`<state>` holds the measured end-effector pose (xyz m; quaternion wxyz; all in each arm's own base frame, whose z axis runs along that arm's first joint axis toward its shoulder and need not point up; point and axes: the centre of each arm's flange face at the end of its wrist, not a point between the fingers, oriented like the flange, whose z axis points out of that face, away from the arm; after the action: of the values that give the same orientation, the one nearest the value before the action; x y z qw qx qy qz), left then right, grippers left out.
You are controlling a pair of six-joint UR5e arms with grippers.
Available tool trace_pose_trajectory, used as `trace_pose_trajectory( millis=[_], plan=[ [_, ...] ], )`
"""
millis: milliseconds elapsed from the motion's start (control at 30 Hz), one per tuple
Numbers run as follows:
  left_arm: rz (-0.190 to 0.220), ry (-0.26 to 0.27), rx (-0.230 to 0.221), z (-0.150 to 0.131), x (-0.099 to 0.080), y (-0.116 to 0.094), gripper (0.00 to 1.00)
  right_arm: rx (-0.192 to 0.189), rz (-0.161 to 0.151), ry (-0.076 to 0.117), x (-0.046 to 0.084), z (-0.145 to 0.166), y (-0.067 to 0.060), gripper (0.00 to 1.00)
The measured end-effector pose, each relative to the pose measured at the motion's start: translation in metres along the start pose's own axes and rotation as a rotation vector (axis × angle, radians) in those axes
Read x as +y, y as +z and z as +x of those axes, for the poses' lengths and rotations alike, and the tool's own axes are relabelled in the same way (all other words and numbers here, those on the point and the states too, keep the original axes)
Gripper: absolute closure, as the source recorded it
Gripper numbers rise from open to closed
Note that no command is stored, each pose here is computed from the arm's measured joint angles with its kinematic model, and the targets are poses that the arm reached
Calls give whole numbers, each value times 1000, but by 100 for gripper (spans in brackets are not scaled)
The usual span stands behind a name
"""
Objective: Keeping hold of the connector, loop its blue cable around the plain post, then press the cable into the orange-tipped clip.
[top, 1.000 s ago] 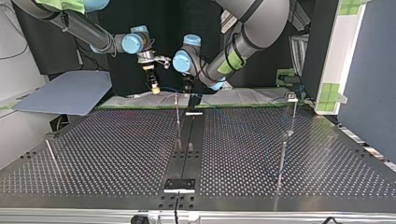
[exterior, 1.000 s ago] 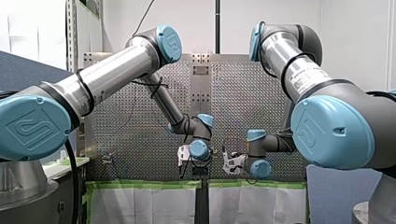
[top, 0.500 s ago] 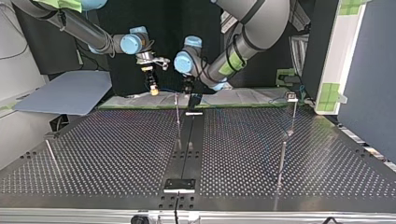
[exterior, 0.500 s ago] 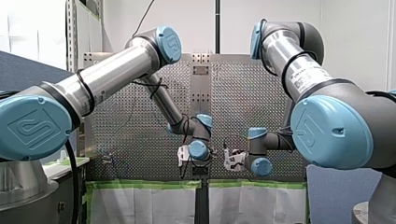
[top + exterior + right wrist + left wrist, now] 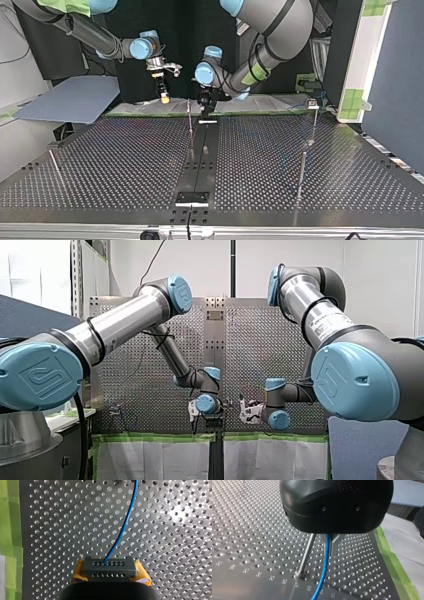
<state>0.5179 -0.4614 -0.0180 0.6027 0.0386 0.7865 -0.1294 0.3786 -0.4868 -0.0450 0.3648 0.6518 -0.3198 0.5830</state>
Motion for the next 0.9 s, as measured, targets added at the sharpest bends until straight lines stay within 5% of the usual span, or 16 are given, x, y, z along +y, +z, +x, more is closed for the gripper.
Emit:
trace_pose_trajectory(
  millis=[367, 900],
  plan=[
    [14, -34, -3, -6, 16, 12, 98, 25, -6, 29, 4, 4, 15, 100],
    [23, -54, 19, 2, 27, 34, 98, 57, -35, 28, 21, 13, 34, 100]
  ],
)
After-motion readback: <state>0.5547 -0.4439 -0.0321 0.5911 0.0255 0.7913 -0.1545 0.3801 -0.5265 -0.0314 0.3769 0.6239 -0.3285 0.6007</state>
